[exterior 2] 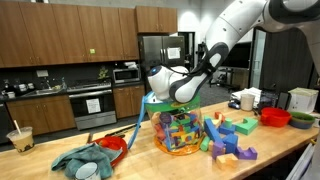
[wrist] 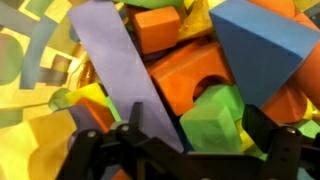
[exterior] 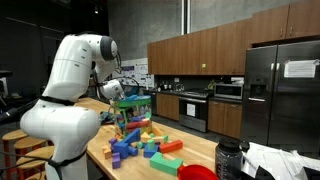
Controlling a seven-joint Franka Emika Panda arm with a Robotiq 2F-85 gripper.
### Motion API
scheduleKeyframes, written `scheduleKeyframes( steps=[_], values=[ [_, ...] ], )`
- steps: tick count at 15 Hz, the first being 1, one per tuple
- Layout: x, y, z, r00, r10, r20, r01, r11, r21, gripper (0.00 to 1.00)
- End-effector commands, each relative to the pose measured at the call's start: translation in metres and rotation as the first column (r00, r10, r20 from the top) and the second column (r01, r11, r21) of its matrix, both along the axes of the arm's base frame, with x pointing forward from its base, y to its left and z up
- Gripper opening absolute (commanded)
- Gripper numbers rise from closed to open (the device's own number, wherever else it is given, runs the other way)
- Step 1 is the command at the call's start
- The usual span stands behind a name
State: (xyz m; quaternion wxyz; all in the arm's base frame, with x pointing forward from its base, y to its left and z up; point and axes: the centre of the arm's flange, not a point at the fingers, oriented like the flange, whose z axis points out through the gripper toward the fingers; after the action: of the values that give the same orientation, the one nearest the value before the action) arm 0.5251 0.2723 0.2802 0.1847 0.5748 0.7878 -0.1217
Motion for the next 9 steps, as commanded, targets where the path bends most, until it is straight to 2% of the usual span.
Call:
scheduleKeyframes(
  steps=[1,2,9],
  values=[
    [-0.0065,-0.0042,0.0002,1.0,-0.011,0.003,0.011,1.0,0.006,0.74],
    [-0.0061,-0.0043,0.0002,1.0,-0.01,0.005,0.01,1.0,0.006,0.69],
    [-0.0023,-0.0048,0.0006,1.0,0.001,0.022,-0.002,1.0,0.007,0.17]
  ],
)
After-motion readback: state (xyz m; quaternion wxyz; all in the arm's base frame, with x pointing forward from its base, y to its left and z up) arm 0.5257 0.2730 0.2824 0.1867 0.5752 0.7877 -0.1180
